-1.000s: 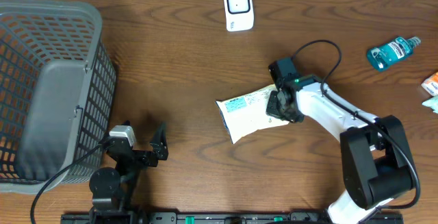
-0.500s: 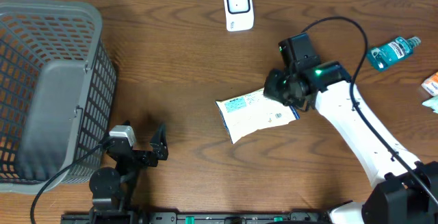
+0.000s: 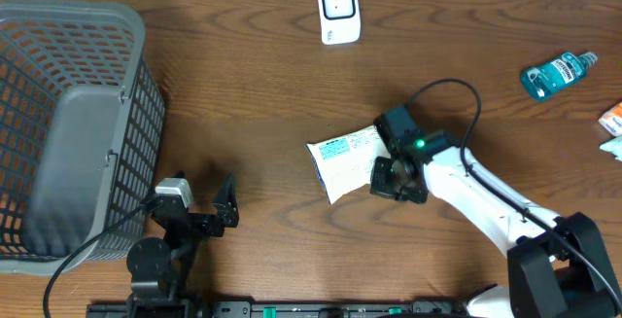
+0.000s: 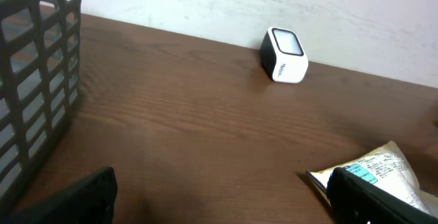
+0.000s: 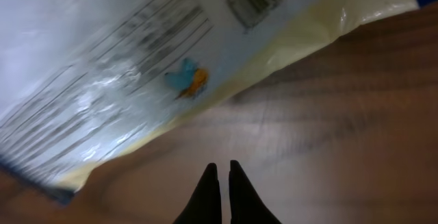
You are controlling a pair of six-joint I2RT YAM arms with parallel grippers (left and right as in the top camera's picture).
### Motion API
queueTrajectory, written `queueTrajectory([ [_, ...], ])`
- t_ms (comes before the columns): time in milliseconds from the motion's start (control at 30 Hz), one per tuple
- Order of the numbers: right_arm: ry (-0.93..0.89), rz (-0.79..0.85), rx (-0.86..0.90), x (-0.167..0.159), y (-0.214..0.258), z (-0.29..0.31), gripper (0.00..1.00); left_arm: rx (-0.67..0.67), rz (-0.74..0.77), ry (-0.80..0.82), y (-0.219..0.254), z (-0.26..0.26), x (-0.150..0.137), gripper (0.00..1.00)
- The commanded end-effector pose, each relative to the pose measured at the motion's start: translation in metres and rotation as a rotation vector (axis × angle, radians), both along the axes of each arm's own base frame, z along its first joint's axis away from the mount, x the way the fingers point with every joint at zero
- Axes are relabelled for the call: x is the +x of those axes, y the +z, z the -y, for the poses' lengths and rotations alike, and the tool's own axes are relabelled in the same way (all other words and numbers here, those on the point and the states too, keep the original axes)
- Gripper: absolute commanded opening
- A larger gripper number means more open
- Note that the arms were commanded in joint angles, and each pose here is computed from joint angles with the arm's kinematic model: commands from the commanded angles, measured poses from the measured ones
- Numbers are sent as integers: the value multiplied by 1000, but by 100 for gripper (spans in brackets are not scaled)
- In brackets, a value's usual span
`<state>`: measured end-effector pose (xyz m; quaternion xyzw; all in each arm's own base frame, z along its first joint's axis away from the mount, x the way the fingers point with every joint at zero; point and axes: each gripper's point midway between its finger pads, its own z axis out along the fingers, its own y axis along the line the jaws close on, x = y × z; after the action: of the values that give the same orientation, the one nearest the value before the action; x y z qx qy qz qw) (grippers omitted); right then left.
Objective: Scan the item barcode
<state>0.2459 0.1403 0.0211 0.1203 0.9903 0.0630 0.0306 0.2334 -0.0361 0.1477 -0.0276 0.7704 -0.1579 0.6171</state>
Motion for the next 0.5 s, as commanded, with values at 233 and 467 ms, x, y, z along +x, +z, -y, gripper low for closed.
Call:
queueTrajectory([
  [233,-37,148,-160,6,-40,38,9,7,-30,-16,-12,2,-1,98],
  [467,-91,324,-290,38,-30,60,12,7,-30,-16,-12,3,-1,98],
])
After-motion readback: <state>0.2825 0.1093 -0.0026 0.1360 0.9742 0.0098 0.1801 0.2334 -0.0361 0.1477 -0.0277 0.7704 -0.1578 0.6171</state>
